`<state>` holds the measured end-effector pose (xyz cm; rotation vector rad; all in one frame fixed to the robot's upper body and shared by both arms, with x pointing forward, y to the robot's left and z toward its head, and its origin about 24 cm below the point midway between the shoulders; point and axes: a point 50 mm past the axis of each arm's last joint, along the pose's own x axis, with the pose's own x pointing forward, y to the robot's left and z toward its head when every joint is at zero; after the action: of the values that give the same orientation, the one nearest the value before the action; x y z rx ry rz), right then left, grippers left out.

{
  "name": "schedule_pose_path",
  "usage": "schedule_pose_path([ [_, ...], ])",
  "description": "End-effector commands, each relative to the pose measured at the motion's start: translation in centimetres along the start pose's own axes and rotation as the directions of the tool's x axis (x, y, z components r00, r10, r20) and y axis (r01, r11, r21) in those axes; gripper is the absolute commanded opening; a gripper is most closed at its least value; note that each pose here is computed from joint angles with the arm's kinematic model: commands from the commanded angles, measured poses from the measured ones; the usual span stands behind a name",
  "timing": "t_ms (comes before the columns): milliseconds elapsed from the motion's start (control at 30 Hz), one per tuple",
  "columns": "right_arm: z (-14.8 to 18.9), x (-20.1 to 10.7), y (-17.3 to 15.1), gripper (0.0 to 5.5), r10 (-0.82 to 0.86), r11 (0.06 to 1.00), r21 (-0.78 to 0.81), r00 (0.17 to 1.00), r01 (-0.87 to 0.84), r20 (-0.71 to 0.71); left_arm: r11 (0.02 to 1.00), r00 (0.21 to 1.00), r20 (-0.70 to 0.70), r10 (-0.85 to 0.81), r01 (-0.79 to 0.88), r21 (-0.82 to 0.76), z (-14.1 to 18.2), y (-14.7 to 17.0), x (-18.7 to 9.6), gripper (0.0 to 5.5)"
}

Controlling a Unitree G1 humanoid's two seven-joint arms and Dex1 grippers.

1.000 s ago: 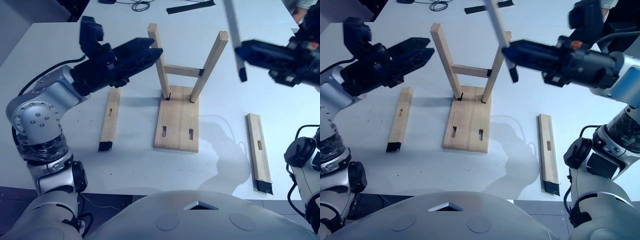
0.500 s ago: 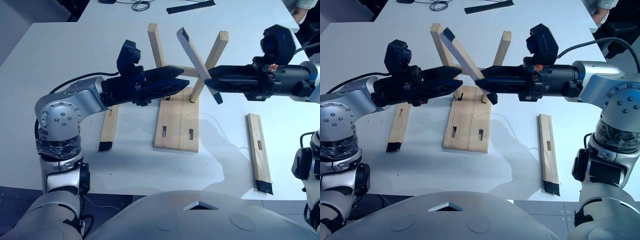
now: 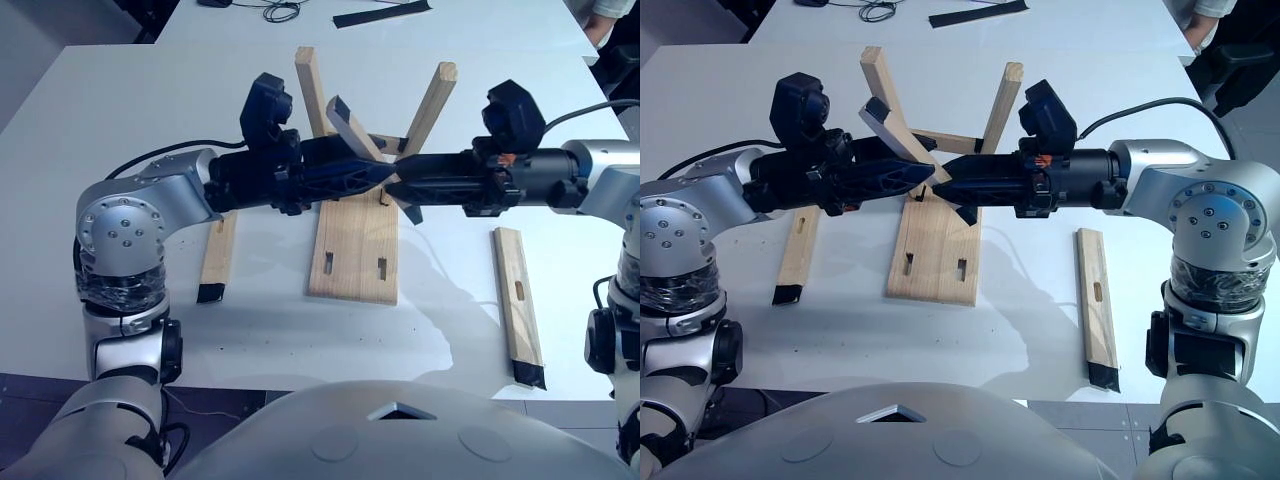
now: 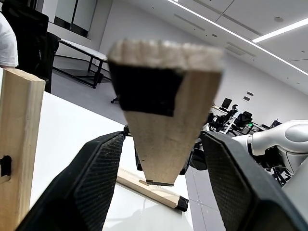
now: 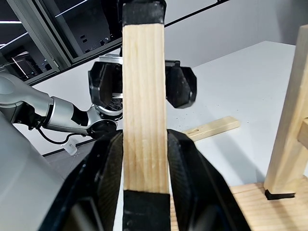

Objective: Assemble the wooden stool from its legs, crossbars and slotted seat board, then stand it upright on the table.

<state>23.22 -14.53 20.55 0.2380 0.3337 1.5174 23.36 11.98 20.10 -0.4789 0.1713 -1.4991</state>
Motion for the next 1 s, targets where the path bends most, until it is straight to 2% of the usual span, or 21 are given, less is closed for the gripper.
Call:
schedule_pose_path([
  [33,0.6,0.4,0.4,1.30,0.024,0.999,-0.032,1.000,-0.025,-0.015,1.000,1.000,-0.021,0.003,-0.003,0.010,-0.3,-0.1,0.3,2.93],
  [233,0.5,0.6,0.4,1.30,0.030,0.999,-0.030,0.999,-0.031,-0.028,0.999,0.999,-0.036,-0.018,0.019,0.029,-0.4,-0.4,0.5,2.93],
  [567,0.2,0.5,0.4,1.30,0.021,0.999,-0.028,0.999,-0.022,-0.042,0.997,0.997,0.030,-0.068,0.067,0.046,0.5,-0.6,0.0,1.37],
  [1000,-0.4,0.6,0.4,1.30,0.004,0.999,-0.042,0.995,-0.008,-0.100,0.997,0.999,-0.023,-0.042,0.043,0.057,-0.5,-0.4,-0.1,1.34],
])
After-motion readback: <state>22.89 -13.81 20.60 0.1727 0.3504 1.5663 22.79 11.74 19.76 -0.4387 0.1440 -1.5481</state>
